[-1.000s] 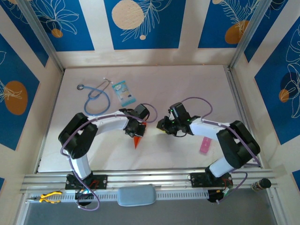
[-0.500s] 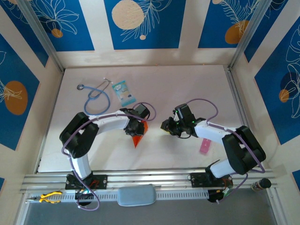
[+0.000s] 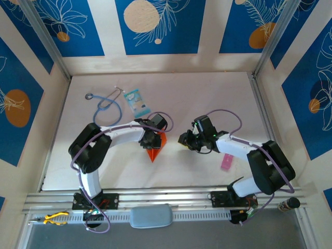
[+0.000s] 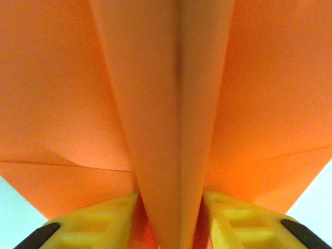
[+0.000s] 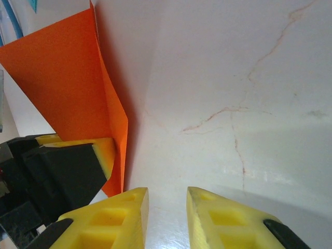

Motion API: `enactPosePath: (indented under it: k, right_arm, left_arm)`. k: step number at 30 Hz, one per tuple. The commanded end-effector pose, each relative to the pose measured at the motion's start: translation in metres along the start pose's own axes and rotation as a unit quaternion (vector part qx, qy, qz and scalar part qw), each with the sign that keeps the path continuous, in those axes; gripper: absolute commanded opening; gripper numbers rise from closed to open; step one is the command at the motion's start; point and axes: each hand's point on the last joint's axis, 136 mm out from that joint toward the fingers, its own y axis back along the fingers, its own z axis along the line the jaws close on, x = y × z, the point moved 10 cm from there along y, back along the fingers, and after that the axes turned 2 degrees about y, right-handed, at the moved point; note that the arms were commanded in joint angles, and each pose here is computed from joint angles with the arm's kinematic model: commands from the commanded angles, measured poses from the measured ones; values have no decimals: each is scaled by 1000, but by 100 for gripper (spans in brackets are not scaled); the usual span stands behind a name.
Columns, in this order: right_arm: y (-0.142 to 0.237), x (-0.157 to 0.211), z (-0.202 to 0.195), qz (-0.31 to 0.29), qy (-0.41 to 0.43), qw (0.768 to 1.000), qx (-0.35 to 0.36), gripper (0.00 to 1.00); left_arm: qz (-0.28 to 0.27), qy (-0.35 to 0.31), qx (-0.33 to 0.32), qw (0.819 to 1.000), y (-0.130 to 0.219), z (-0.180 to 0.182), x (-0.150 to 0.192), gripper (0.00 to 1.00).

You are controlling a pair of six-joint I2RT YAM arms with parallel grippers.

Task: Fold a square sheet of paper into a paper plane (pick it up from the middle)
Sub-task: Move a paper plane to the center of the table.

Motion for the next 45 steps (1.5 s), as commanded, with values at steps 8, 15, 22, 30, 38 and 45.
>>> enactPosePath:
  k: [8, 15, 22, 30, 38, 45]
  right_arm:
    - [8, 5, -2, 4, 6, 1000, -13, 26]
    - [19, 3, 0, -9, 17, 1000, -10, 26]
    - [39, 2, 3, -36, 28, 999, -3, 27]
    - [63, -2, 8, -73, 39, 997, 6, 34]
    - [78, -8, 8, -91, 38, 995, 11, 34]
    - [66, -10, 23, -54, 54, 995, -62, 33]
  left_arm:
    - [40, 24, -35, 998, -31, 5, 10, 41]
    - [24, 32, -26, 999, -16, 2, 5, 42]
    - [-13, 30, -7, 999, 13, -7, -9, 42]
    - [-49, 40, 10, 998, 40, -7, -15, 47]
    - [-72, 38, 31, 996, 60, -5, -16, 50]
    - [-134, 40, 60, 988, 82, 14, -18, 54]
